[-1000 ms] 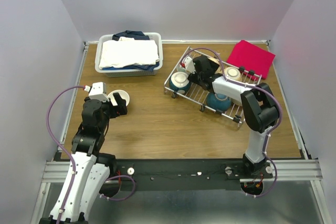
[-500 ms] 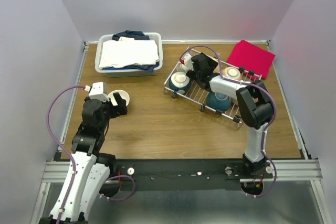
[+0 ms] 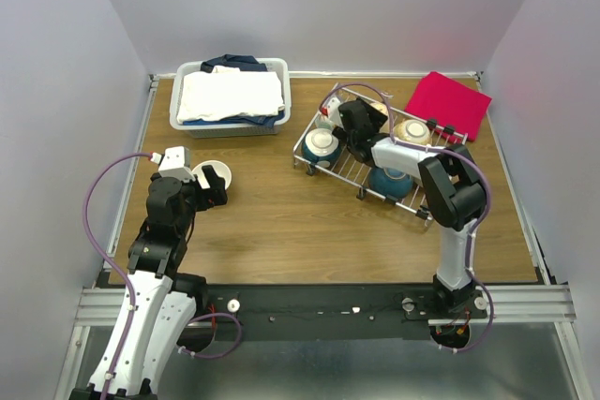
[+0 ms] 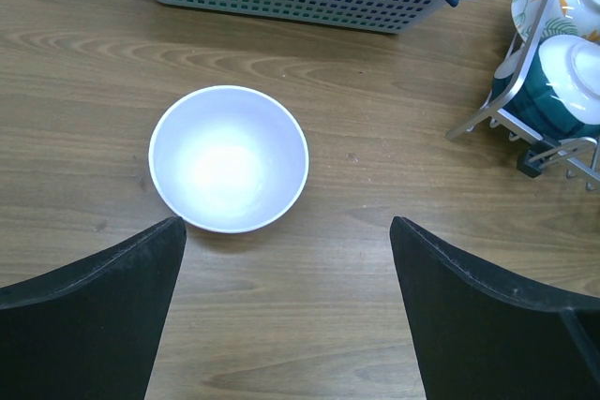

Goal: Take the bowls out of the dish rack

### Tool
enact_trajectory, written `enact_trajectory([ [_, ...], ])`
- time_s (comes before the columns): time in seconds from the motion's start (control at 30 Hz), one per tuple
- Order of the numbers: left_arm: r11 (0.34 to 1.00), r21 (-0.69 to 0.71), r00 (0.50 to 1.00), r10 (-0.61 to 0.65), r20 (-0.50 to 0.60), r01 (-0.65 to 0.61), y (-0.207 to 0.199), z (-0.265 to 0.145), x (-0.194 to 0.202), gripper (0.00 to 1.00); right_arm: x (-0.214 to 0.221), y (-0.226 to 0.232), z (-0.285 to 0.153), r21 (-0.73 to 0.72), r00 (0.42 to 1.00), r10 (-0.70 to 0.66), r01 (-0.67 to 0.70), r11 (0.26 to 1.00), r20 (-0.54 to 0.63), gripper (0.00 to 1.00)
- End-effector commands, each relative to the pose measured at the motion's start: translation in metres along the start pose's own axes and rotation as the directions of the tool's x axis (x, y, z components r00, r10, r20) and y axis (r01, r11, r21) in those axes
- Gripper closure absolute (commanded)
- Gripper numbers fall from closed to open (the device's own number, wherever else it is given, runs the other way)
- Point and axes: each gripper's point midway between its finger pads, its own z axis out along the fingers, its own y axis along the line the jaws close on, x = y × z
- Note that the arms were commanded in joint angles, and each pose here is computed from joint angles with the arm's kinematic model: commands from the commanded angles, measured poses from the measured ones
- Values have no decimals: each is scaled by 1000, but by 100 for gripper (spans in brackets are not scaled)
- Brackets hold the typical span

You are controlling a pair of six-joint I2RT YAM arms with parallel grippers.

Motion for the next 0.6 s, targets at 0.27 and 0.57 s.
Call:
enact_trajectory([
  [0.27,1000,-15,1000,6,21,-6,2,-1,-6,1,26,36,-24,-86,980,-155,145,986,-126,35],
  [0.57,1000,-14,1000,4,30,-4,2,-2,-7,1,13,18,-40,-45,988,-124,120,992,-96,44],
])
